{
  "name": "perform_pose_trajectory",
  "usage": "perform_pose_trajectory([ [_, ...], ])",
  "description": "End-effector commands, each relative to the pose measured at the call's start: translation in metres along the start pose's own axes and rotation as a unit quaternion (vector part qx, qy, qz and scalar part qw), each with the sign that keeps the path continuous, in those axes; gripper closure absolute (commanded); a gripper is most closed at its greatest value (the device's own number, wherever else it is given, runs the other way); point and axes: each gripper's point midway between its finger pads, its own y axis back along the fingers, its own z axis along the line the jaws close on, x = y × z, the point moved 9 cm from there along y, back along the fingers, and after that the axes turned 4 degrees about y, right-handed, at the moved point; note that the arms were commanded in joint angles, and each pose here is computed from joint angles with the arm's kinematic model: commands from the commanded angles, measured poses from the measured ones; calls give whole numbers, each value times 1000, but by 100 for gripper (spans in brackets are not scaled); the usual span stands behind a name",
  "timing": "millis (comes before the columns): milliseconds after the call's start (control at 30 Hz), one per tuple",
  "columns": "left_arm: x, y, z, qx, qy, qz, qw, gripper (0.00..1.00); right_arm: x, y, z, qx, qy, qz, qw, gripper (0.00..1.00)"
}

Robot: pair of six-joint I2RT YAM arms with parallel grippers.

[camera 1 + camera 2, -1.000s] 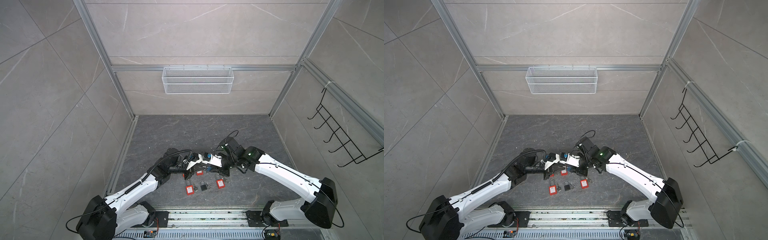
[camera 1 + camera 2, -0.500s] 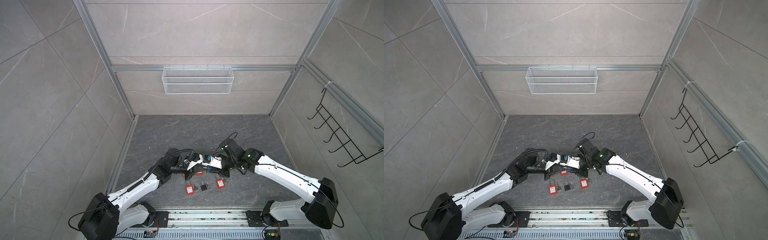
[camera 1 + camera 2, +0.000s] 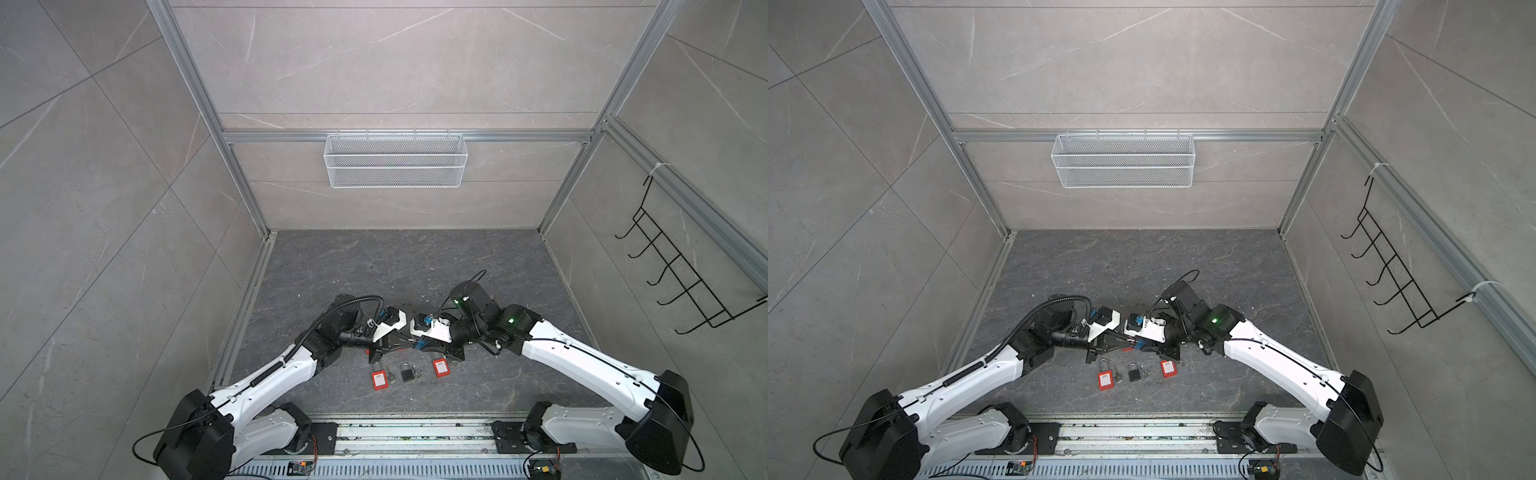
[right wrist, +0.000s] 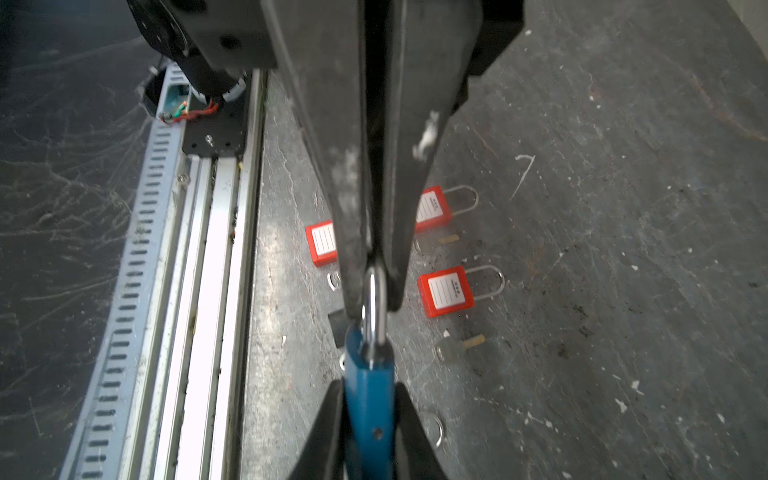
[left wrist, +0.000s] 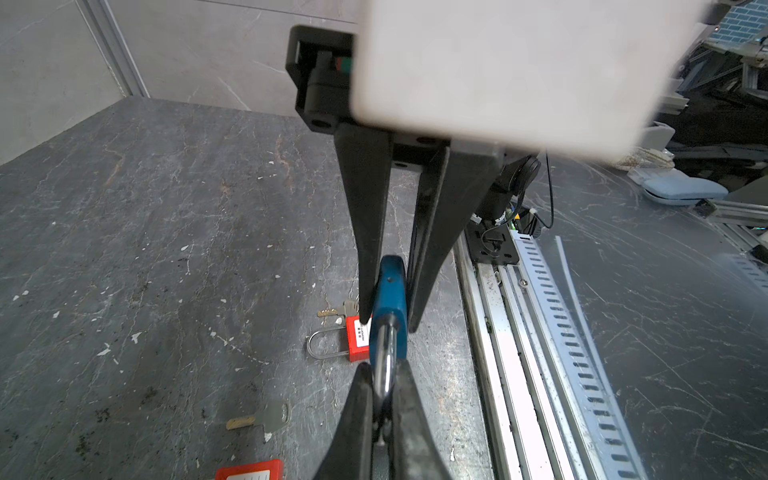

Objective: Lock with the key

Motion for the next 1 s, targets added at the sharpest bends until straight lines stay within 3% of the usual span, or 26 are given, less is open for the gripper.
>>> perform_pose_trajectory([
  [0, -38, -14, -31, 147, -52, -62, 986, 100, -99, 29, -23, 85, 176, -264, 945, 100],
  [133, -33, -16, -28, 138, -54, -58, 987, 100, -104, 29, -26, 73, 174, -261, 947, 100],
  [333, -41, 0, -20, 103, -58, -40, 992, 100, -84, 20, -25, 70, 145, -182, 970, 100],
  [467, -51, 23, -9, 75, -60, -45, 994, 100, -60, 21, -15, 80, 117, -123, 982, 73],
  [600, -59, 33, -9, 65, -79, -19, 995, 100, -39, 34, -2, 92, 95, -85, 988, 60],
  [967, -64, 34, -7, 52, -87, 2, 995, 100, -18, 62, 11, 67, 28, -55, 996, 61],
])
